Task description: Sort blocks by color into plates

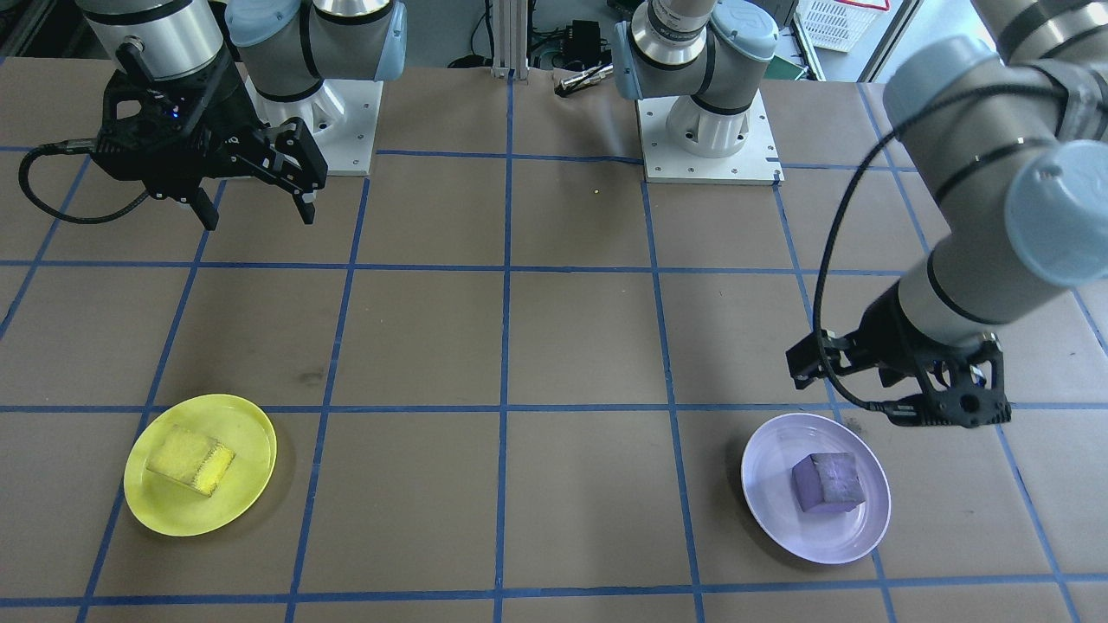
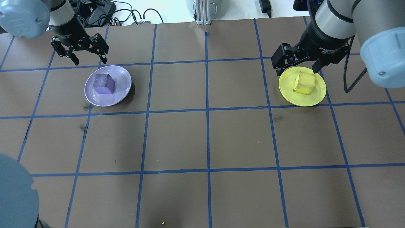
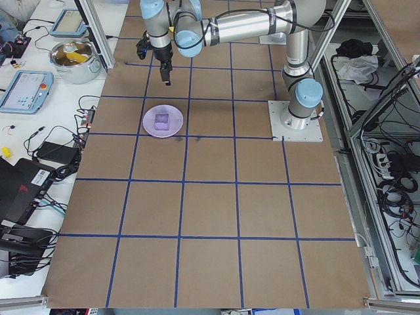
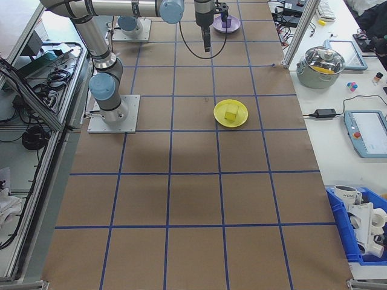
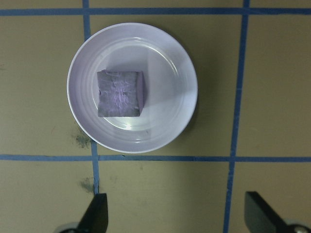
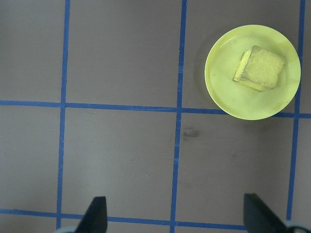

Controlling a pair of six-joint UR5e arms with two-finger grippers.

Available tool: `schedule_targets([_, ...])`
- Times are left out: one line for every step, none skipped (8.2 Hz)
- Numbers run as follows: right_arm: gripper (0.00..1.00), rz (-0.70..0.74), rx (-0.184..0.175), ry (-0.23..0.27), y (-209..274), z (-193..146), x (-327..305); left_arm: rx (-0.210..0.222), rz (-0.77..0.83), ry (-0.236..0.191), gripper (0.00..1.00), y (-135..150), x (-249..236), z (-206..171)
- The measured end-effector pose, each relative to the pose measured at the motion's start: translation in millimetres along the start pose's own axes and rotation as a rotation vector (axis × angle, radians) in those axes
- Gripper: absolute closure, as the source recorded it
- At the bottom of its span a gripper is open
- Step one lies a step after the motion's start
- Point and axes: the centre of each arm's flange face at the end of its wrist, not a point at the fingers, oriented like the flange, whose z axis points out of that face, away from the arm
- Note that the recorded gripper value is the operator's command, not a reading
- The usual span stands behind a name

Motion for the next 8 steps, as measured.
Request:
schedule_targets([0.00,0.003,-0.003,0.000,-0.4,1.2,0.2,0.022,0.004,-0.004,0.00,25.6,24.0,-32.1])
schedule_targets([0.00,0.004,-0.004,0.001,-0.4,1.5,0.2,0.042,0.005,-0.005,0.00,47.6,37.4,-57.6])
schedule_targets([0.00,0.005,-0.005,0.002,-0.6,2.0,0.4,0.069,0.006,-0.007,0.00,65.9,43.3,-79.9])
schedule_targets([0.00,0.005,-0.004,0.003,-0.8,2.1,0.5,0.094,0.006,-0.010,0.00,81.2,45.9,-97.7])
schedule_targets([0.00,0.006,-0.004,0.006,-0.9,2.2,0.8,0.113,0.007,-0.012,0.00,92.8,47.0,-110.4])
schedule_targets([0.00,0.005,-0.004,0.008,-0.9,2.0,1.0,0.123,0.009,-0.014,0.00,98.5,47.2,-116.8])
schedule_targets([0.00,0.005,-0.003,0.008,-0.9,1.5,1.0,0.129,0.014,-0.017,0.00,100.6,46.7,-119.3])
schedule_targets([0.00,0.004,-0.003,0.009,-1.0,1.4,1.0,0.134,0.015,-0.019,0.00,101.2,45.2,-121.0])
